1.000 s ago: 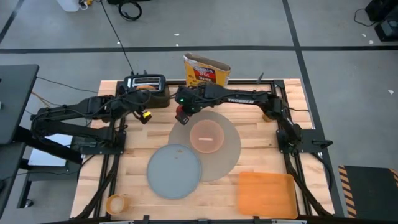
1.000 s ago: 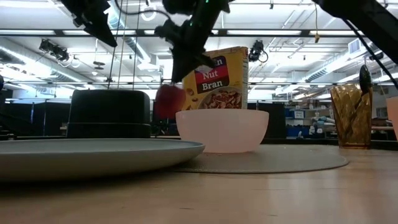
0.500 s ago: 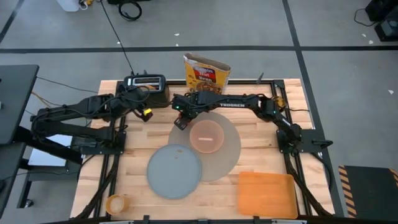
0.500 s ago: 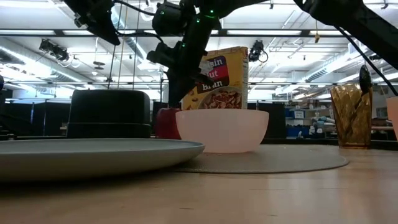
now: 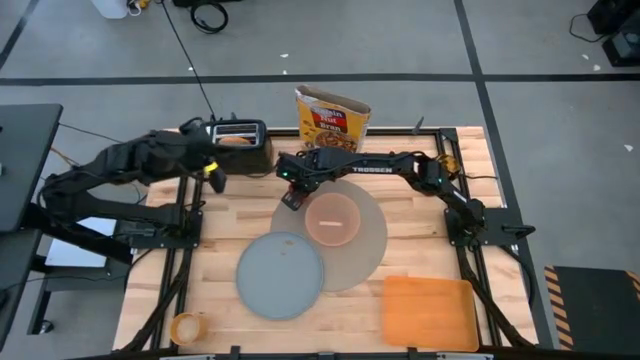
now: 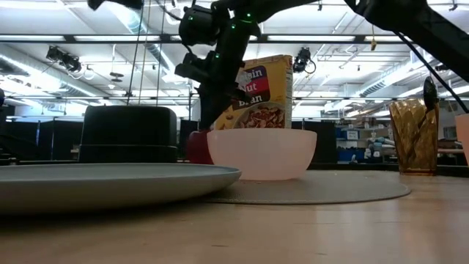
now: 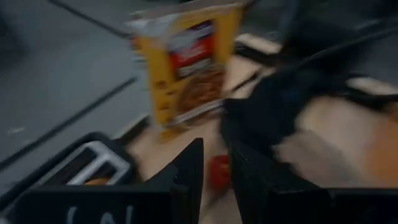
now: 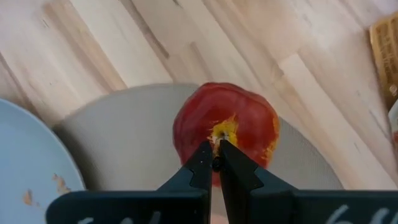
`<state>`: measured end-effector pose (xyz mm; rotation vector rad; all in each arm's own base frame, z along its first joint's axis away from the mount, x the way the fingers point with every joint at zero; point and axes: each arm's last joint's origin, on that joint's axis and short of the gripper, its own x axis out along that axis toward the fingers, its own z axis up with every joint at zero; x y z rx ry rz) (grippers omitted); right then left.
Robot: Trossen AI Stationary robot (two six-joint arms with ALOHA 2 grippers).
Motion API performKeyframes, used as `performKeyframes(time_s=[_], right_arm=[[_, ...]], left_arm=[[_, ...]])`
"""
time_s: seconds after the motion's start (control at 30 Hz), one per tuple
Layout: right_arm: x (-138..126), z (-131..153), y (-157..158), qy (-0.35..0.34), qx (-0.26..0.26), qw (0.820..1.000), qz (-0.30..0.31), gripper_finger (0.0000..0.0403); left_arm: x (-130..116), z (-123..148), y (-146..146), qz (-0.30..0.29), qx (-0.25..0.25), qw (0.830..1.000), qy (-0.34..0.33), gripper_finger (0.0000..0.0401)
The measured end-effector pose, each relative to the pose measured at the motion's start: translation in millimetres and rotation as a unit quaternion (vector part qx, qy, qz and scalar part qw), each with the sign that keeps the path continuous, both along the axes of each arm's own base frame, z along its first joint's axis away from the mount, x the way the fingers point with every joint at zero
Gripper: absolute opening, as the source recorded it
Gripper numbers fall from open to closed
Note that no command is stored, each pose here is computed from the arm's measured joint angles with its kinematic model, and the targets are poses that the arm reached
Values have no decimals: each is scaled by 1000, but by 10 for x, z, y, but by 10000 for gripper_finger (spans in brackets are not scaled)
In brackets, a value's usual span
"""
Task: Arrange a breakfast setting
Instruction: Put the red apple on the gray placemat at the top left of the orange bowl, then put the bagel on the blue plate
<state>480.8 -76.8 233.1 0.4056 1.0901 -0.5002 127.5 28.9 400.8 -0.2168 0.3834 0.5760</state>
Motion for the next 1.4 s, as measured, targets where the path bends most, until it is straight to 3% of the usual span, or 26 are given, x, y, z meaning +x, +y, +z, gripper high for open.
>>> performKeyframes(time_s=[0.13,0.27,0.4,0.6,1.03,1.4], right_arm=[[4,0,-1,-2,-1,1000,2,22],[3,-1,5,-1,7,1000,7,22],[-4,-4,7,3,8,1000,11,22],[-13,-8,11,9,8,1000,15,31],[-6,24,10,2,7,1000,15,100],[-45,630,18,-56,-9,997,50,137]], left_arm=[[-72,105,-64,-81,-51,995,-12,80],[-139,143,-131,-160,-112,981,-3,80],[-170,148,-176,-214,-142,966,0,80],[-179,153,-179,-218,-142,966,-1,80],[-170,150,-177,-219,-138,966,1,80],[-205,158,-169,-213,-105,972,4,80]])
